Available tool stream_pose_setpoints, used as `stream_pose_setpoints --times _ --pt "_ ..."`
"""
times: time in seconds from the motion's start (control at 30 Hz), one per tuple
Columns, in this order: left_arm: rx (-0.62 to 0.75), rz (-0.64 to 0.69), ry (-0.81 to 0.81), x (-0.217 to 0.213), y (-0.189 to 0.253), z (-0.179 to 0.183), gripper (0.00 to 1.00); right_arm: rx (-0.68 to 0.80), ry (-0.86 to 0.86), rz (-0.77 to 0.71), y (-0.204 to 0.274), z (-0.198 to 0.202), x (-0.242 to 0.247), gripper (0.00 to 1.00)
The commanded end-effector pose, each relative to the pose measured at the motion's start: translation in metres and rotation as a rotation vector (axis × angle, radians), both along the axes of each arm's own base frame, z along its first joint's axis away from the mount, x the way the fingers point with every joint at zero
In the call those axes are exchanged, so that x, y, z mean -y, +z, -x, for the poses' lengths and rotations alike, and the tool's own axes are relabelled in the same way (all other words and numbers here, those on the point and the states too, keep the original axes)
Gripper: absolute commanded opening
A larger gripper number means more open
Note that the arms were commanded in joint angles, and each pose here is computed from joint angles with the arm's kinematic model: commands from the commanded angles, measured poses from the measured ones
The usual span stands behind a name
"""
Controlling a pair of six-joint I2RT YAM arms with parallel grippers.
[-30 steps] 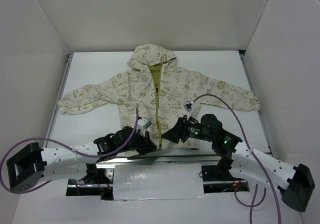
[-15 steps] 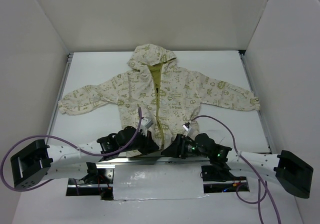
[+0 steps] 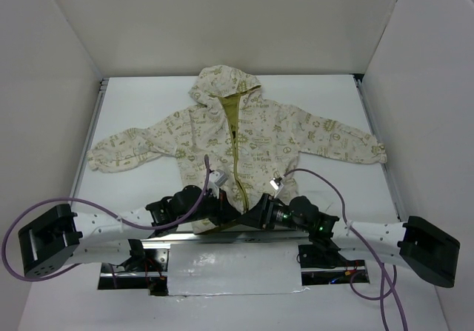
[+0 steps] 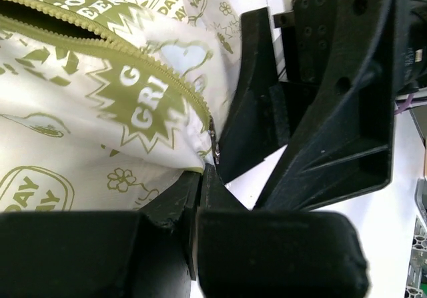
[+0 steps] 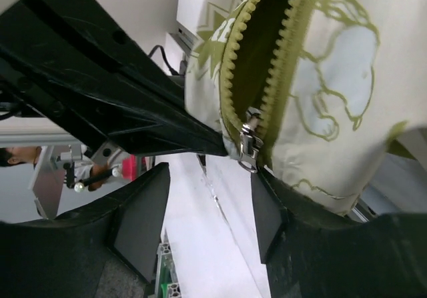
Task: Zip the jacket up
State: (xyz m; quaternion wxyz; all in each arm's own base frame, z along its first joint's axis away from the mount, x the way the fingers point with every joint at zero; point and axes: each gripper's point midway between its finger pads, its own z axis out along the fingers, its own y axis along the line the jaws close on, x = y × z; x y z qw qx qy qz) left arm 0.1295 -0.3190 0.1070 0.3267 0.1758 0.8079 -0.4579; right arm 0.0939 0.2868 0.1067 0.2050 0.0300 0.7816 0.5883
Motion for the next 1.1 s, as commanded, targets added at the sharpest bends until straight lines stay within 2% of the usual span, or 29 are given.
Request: stream_pose_setpoints --times 0.0,0.2,0.3,0.4,0.83,1.07 --pt "0.010 0.090 -0.023 0.016 0.023 -0.002 0.00 0.034 -0.035 -0.070 0.012 -0.003 0.004 0.57" --pt "0.007 0.092 -0.028 0.019 0.023 -0.002 0.00 0.017 -0.070 -0.065 0.011 -0.007 0.008 0.52" --pt "0.009 0.086 -0.025 0.018 0.022 -0.003 0.00 0.000 -0.091 -0.036 -0.004 -0.006 0.016 0.49" --pt "0.012 0.084 -0.018 0.017 0.023 -0.004 0.00 -0.005 -0.097 -0.006 -0.009 -0.006 0.018 0.49" --pt "0.019 0.111 0.047 0.019 0.032 -0.016 0.00 -0.060 -0.045 0.032 -0.024 0.005 0.017 0.62" --pt "0.030 0.142 0.086 0.017 0.043 -0.021 0.00 -0.080 -0.042 0.036 -0.033 0.003 0.020 0.63"
